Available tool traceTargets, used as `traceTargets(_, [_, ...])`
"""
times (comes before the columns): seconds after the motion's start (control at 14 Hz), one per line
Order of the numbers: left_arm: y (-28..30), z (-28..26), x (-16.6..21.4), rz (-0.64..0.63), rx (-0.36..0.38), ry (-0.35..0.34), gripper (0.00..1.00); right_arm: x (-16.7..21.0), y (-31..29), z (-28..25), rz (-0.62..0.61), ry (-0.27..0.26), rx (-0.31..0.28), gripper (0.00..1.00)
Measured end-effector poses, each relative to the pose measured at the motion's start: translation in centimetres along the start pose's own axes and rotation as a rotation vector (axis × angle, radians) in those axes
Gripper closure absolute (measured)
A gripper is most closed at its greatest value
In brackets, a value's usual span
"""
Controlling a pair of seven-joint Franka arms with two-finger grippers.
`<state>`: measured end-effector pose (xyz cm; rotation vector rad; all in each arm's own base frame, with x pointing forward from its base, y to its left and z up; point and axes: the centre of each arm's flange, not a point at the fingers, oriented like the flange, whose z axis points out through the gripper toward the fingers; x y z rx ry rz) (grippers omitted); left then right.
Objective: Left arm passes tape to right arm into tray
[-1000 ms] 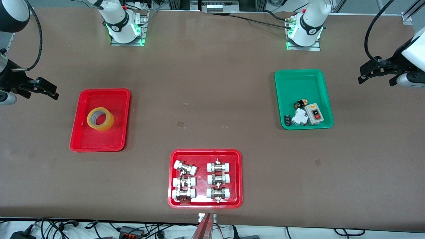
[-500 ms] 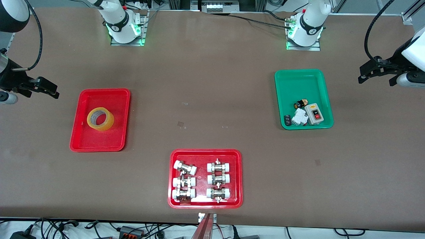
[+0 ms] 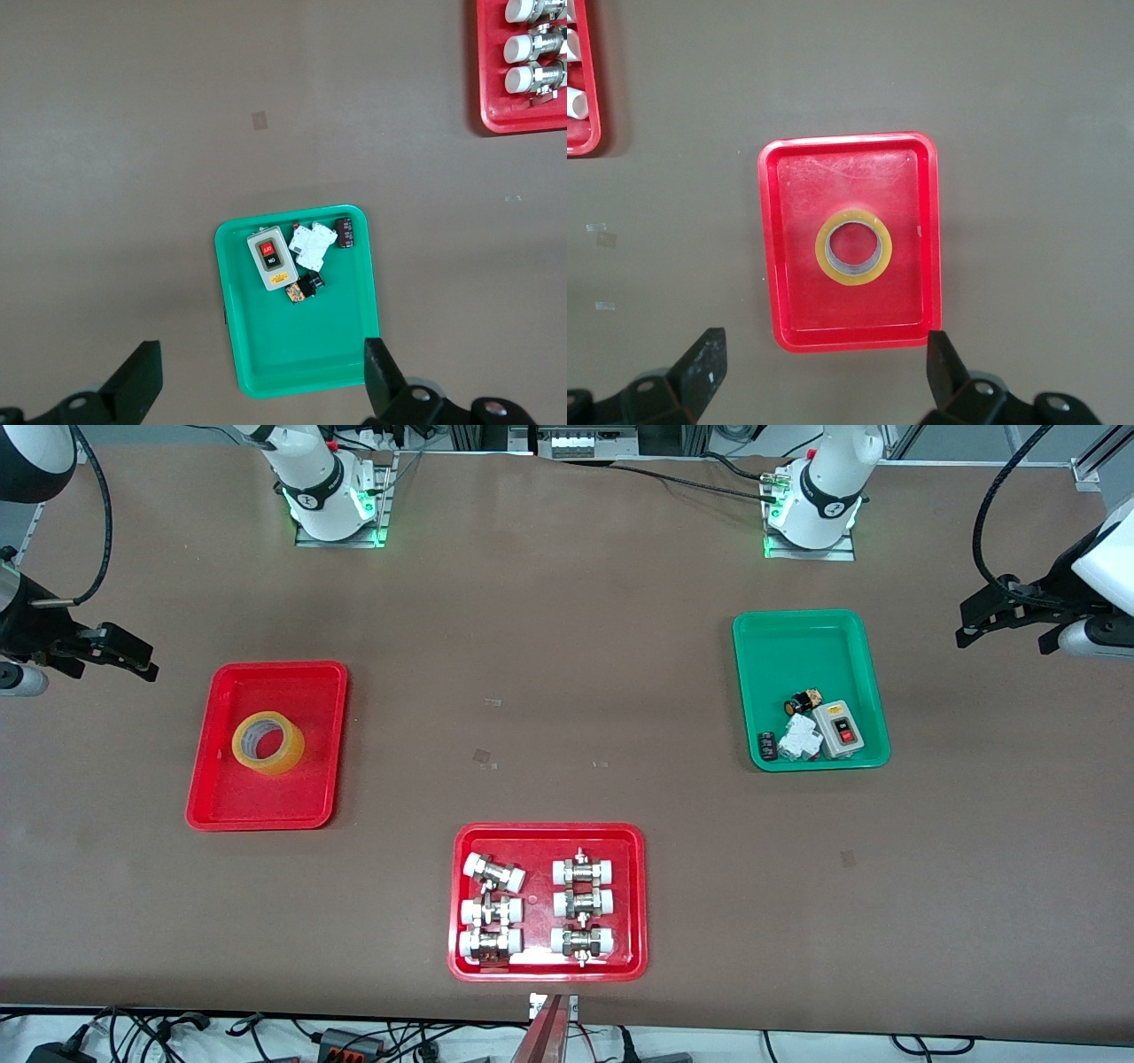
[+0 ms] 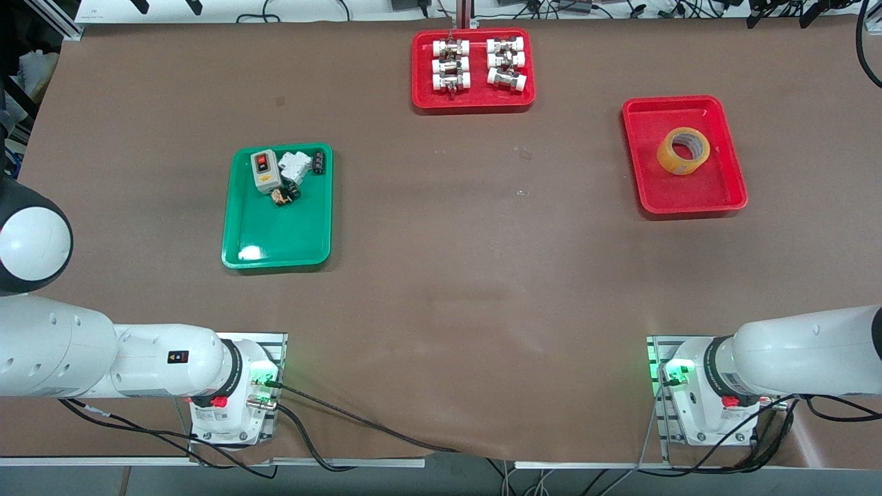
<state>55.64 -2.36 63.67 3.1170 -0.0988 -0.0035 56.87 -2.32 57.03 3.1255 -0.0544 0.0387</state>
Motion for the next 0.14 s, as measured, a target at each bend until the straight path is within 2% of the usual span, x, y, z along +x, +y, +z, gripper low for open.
traceTargets(0.14, [0.0,0.0,0.0,0.0,0.0,0.0,0.0,-0.26,0.02,-0.42,0.0,0.002,0.0,0.0])
